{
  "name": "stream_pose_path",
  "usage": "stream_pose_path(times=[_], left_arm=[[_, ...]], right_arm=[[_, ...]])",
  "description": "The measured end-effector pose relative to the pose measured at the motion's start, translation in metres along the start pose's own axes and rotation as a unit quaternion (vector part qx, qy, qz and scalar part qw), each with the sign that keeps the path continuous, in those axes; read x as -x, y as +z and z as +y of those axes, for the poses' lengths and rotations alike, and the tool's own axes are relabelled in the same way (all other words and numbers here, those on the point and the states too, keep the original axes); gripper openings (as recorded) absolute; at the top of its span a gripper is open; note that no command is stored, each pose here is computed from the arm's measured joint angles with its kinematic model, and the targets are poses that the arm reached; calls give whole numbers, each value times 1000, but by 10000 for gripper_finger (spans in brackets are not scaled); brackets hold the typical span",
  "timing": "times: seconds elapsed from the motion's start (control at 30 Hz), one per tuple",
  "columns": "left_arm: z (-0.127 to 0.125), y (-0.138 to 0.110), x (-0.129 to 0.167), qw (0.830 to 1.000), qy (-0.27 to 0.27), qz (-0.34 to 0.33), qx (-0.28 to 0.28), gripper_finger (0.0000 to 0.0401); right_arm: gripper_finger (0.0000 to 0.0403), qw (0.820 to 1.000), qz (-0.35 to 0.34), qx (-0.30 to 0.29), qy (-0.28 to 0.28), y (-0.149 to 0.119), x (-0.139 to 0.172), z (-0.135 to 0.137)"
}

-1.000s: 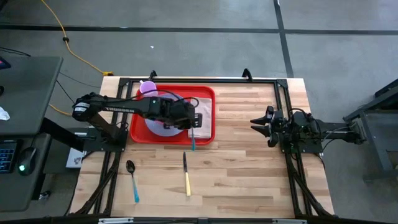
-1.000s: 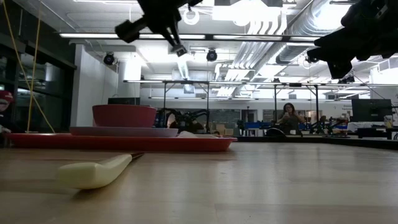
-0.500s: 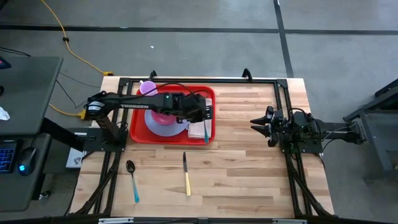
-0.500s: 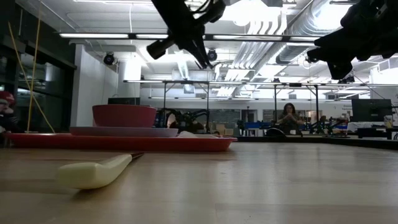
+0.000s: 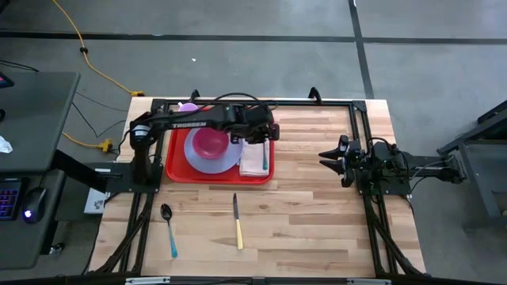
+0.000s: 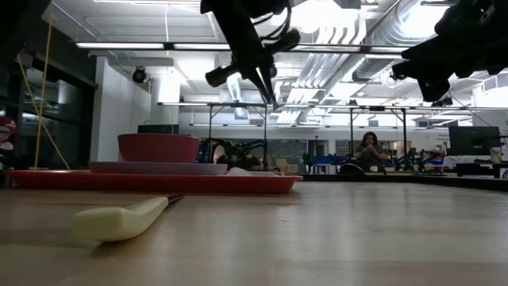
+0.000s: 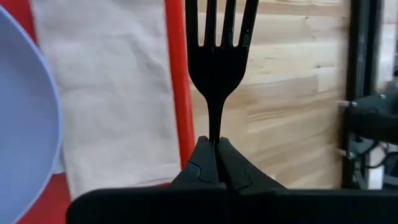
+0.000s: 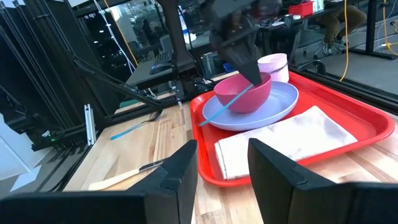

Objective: Set up tray
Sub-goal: Put the blue fork on top of the brown napkin on the right side of the violet plate on the red tray

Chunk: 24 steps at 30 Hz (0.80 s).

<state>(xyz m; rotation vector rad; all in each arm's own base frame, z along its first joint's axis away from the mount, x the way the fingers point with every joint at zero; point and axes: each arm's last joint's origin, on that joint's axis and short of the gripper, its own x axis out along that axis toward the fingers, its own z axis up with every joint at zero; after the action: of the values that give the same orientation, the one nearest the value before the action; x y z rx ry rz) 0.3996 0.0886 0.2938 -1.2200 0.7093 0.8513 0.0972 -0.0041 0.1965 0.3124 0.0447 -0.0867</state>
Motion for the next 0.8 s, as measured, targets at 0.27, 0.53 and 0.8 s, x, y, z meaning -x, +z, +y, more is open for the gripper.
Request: stream_pose_path(times=[0.27, 0.53, 0.8], left_arm=[[11, 14, -16, 999, 42, 0, 16, 10], [22, 20, -51, 996, 85, 22, 17, 10], [28, 19, -70, 993, 105, 45, 13, 10]], right_arm=[[119, 1000, 0, 0, 0, 0, 0, 0], [119, 1000, 2, -11, 3, 0, 0, 0], [119, 1000, 3, -13, 4, 0, 0, 0]])
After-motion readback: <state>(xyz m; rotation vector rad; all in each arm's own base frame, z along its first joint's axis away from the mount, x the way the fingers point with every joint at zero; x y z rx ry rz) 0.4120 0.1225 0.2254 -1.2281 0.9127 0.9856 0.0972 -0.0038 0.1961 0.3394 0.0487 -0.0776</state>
